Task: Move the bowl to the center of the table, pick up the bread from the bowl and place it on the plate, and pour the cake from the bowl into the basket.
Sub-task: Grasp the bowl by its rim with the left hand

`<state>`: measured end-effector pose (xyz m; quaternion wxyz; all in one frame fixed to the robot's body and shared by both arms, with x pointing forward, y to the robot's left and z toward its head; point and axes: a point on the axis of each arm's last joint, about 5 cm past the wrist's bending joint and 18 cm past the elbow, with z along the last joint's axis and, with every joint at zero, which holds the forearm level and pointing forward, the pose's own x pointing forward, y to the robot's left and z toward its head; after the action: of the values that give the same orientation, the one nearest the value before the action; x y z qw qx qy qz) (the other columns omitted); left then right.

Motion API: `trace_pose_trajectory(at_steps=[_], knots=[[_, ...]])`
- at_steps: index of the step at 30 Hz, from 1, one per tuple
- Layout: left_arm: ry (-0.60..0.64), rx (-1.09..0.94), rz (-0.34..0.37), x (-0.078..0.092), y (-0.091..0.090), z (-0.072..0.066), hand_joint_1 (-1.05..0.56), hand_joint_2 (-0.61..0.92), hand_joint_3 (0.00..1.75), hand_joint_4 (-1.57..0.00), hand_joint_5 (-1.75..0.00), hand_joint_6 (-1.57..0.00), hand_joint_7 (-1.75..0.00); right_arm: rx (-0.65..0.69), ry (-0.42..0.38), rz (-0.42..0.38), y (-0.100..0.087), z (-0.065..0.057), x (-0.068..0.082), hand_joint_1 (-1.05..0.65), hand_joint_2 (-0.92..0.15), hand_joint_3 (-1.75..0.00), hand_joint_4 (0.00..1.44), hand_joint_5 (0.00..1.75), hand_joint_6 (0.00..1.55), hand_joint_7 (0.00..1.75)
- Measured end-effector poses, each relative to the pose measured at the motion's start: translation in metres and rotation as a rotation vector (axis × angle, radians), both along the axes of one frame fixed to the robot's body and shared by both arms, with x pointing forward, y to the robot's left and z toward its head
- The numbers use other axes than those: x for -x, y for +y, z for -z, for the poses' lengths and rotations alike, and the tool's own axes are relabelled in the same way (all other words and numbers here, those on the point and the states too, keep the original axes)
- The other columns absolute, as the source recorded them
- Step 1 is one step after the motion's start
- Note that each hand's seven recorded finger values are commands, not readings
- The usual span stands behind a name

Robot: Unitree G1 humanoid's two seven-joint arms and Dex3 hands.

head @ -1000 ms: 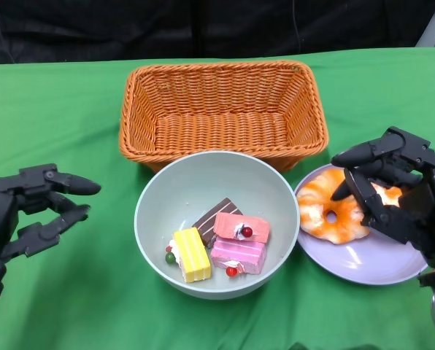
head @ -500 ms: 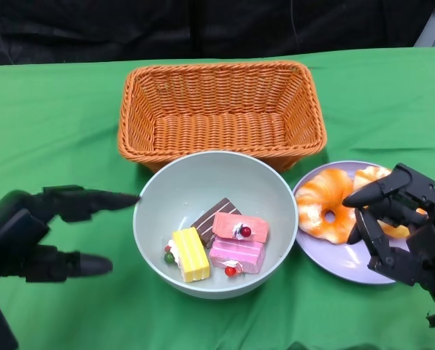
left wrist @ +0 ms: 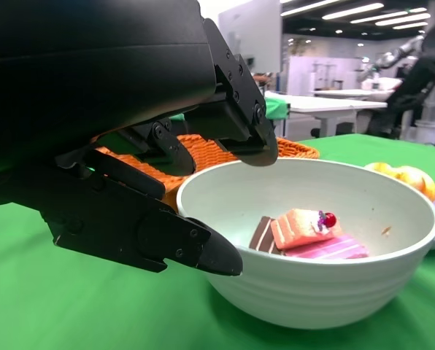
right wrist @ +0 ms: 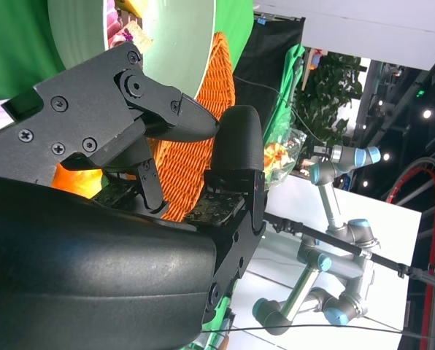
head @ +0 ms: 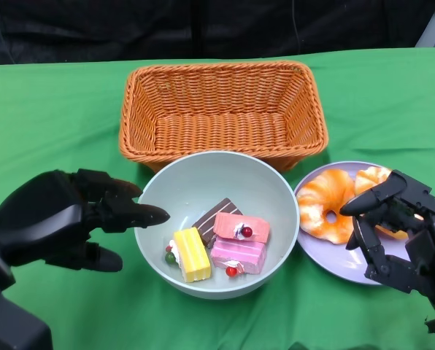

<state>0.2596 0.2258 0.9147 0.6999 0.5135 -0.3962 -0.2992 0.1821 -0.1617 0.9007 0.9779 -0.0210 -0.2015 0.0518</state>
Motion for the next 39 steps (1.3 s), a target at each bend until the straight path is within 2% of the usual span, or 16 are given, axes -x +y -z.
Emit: trace_pose_trajectory(at_steps=[5,11,17,21,27,39], knots=[[-0.009,-0.049,0.075,-0.01,-0.009,-0.001,-0.46,0.86,0.0,-0.86,-0.05,-0.83,-0.04,-0.002,0.002,-0.001,0.001,0.0,0.0,-0.12,-0.6,-0.96,0.71,1.56,0.69,1.27],[-0.003,-0.127,0.148,-0.018,-0.016,-0.001,-0.44,0.89,0.01,-0.94,-0.06,-0.89,-0.04,-0.002,0.004,0.0,0.003,0.001,0.0,-0.11,-0.61,-0.96,0.7,1.55,0.69,1.27],[-0.021,-0.167,0.192,-0.023,-0.021,0.001,-0.38,0.87,0.0,-1.03,-0.06,-0.98,-0.04,-0.002,0.011,0.012,0.004,0.002,0.002,-0.12,-0.61,-0.95,0.7,1.54,0.69,1.26],[-0.058,-0.208,0.215,-0.029,-0.024,-0.003,-0.37,0.87,0.0,-1.05,-0.05,-1.0,-0.03,-0.007,0.014,0.008,0.006,0.002,0.002,-0.13,-0.62,-0.93,0.69,1.55,0.69,1.26],[-0.091,-0.22,0.25,-0.033,-0.028,0.0,-0.39,0.88,0.0,-1.07,-0.04,-1.04,-0.03,-0.006,0.022,0.009,0.008,0.003,0.003,-0.12,-0.65,-0.88,0.71,1.53,0.7,1.24],[-0.067,-0.241,0.319,-0.033,-0.042,0.006,-0.36,0.86,0.0,-1.1,-0.03,-1.08,-0.02,-0.008,0.023,0.007,0.009,0.003,0.003,-0.13,-0.65,-0.87,0.71,1.51,0.72,1.21]])
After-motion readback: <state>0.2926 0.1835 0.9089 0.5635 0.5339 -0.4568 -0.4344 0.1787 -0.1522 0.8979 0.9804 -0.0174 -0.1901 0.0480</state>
